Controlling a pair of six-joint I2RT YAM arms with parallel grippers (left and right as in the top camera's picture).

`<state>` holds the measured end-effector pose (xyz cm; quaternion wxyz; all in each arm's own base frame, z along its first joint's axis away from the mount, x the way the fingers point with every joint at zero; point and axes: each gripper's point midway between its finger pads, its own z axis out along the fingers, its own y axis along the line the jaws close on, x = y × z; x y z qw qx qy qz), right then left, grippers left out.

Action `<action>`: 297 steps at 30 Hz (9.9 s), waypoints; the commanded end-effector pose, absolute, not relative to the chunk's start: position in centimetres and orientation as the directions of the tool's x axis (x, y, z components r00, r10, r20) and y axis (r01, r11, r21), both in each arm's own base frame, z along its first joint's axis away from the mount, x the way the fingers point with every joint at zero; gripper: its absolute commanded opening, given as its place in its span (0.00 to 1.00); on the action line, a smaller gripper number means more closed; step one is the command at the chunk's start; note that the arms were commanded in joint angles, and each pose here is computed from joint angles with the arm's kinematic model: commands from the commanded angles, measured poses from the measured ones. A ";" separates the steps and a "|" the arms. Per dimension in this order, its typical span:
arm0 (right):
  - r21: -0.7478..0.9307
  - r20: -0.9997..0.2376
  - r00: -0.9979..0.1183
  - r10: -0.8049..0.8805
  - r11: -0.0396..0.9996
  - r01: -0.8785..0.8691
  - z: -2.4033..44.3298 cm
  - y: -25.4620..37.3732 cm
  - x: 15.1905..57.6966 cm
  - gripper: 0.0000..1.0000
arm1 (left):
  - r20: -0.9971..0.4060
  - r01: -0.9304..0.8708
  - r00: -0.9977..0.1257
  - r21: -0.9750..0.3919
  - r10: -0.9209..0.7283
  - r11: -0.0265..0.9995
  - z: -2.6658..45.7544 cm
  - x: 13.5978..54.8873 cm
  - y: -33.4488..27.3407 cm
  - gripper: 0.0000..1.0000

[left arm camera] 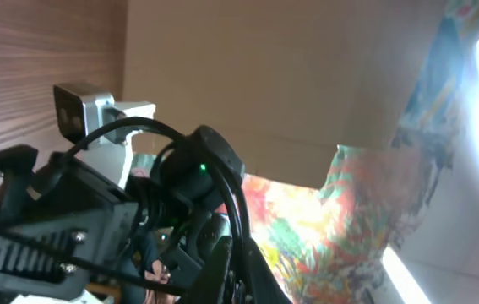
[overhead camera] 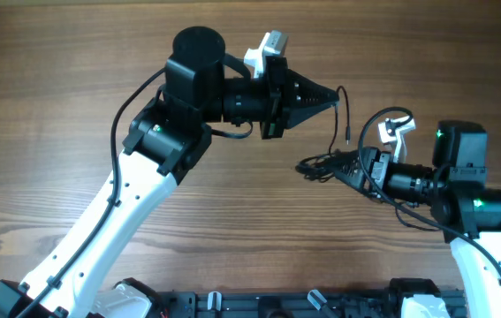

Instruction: Untangle cables

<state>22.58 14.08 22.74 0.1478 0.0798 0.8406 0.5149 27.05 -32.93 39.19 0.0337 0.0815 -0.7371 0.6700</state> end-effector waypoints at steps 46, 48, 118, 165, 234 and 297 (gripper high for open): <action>0.832 -0.178 -0.925 0.336 0.553 0.041 21.7 14.6 23.9 0.75 | 0.100 -0.137 -0.963 -0.982 -0.252 0.134 38.2 29.6 -32.0 0.04; 0.791 -0.198 -0.915 0.353 0.608 0.063 20.6 13.8 24.1 0.80 | 0.100 -0.137 -0.963 -0.982 -0.252 0.134 38.2 29.6 -32.0 0.04; 0.877 -0.408 -0.812 0.416 0.427 -0.221 30.4 16.6 25.8 0.04 | -0.058 -0.839 -0.353 -0.422 -0.934 0.343 20.5 31.7 -9.9 0.05; 0.974 0.083 -0.890 0.447 0.154 0.168 28.3 19.1 30.4 0.05 | 0.006 -0.431 -0.864 -0.526 -0.503 0.733 20.5 30.0 -16.4 0.84; 0.995 -0.099 -0.990 0.102 -0.013 -0.100 34.0 23.1 29.1 0.04 | 0.017 -0.463 -0.857 -0.465 -0.516 0.754 18.2 30.1 -15.8 1.00; 0.424 -0.225 -0.965 0.133 0.905 0.026 19.1 12.7 23.0 0.84 | 0.028 -0.503 -0.859 -0.227 -0.511 0.834 11.4 30.2 -16.4 1.00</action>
